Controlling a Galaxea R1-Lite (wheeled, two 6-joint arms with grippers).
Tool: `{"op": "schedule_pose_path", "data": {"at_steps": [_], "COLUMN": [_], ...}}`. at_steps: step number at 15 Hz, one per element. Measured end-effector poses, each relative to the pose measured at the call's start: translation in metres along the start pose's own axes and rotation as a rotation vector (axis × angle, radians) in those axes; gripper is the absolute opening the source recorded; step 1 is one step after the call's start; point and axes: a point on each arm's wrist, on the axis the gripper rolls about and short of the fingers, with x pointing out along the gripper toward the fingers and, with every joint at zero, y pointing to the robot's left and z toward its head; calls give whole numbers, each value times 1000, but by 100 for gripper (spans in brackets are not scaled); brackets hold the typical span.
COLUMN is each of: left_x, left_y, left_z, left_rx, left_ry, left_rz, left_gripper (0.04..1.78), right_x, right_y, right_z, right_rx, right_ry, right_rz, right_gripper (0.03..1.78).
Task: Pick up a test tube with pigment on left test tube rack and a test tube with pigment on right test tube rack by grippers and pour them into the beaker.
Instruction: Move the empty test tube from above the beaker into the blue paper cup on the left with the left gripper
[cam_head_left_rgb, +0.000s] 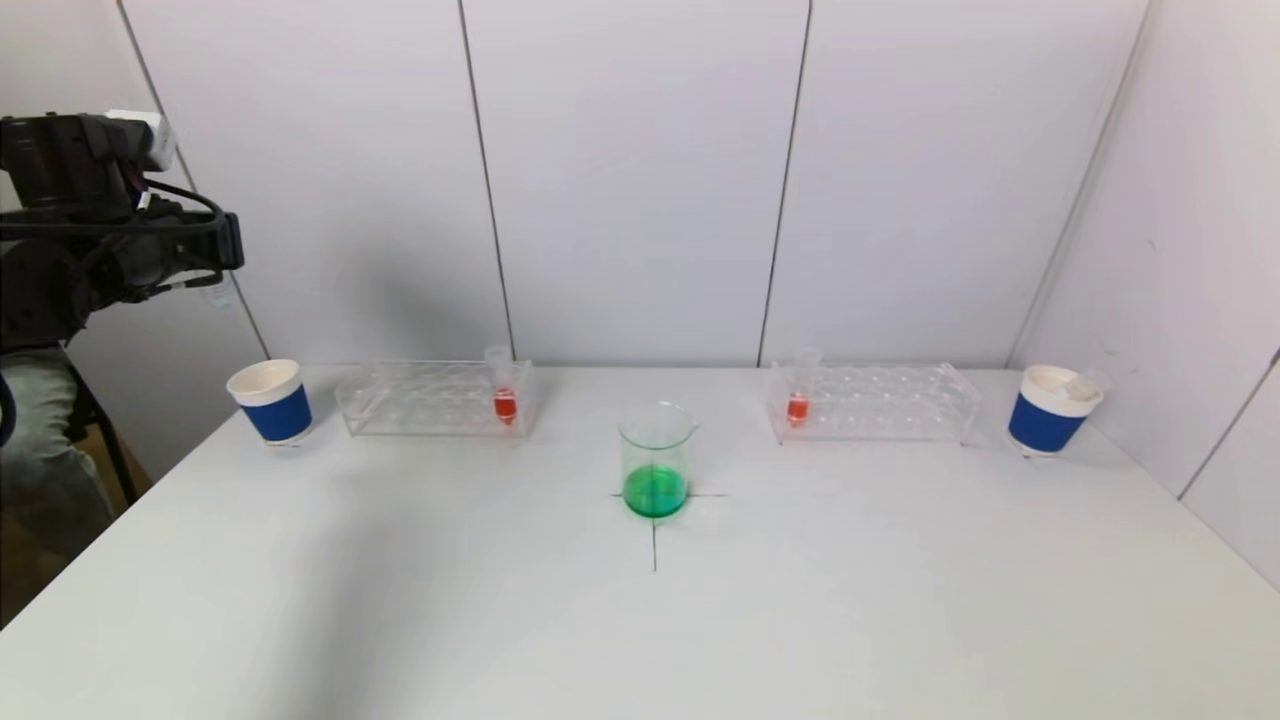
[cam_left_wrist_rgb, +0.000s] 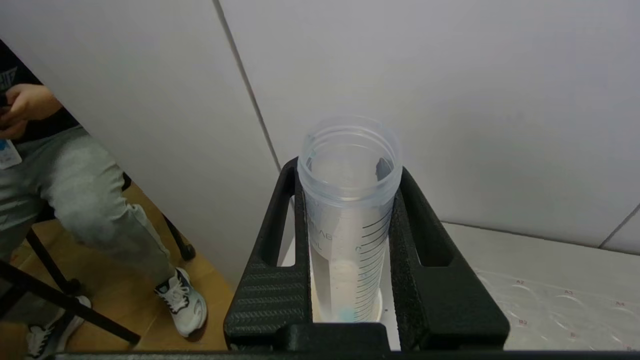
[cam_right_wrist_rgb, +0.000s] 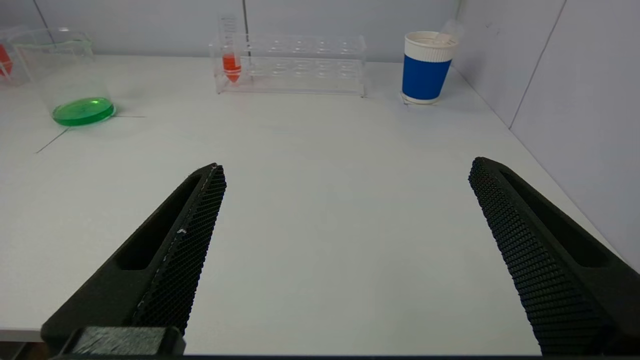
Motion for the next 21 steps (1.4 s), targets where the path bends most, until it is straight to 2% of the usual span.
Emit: {"op": "schedule_pose_path", "data": {"at_steps": [10,15,21], "left_x": [36,46,51], "left_y": [1,1,2], "left_z": [-47,-74,-102], "left_rx": [-33,-37,-36], "left_ry": [38,18,41], "left_rz": [22,34,42], "left_gripper": [46,46,46], "right_x": [0,0,0], "right_y": [0,0,0], "right_z": [0,0,0], "right_rx": [0,0,0], "right_ry": [0,0,0], "right_rz": [0,0,0], "right_gripper": [177,177,177]}}
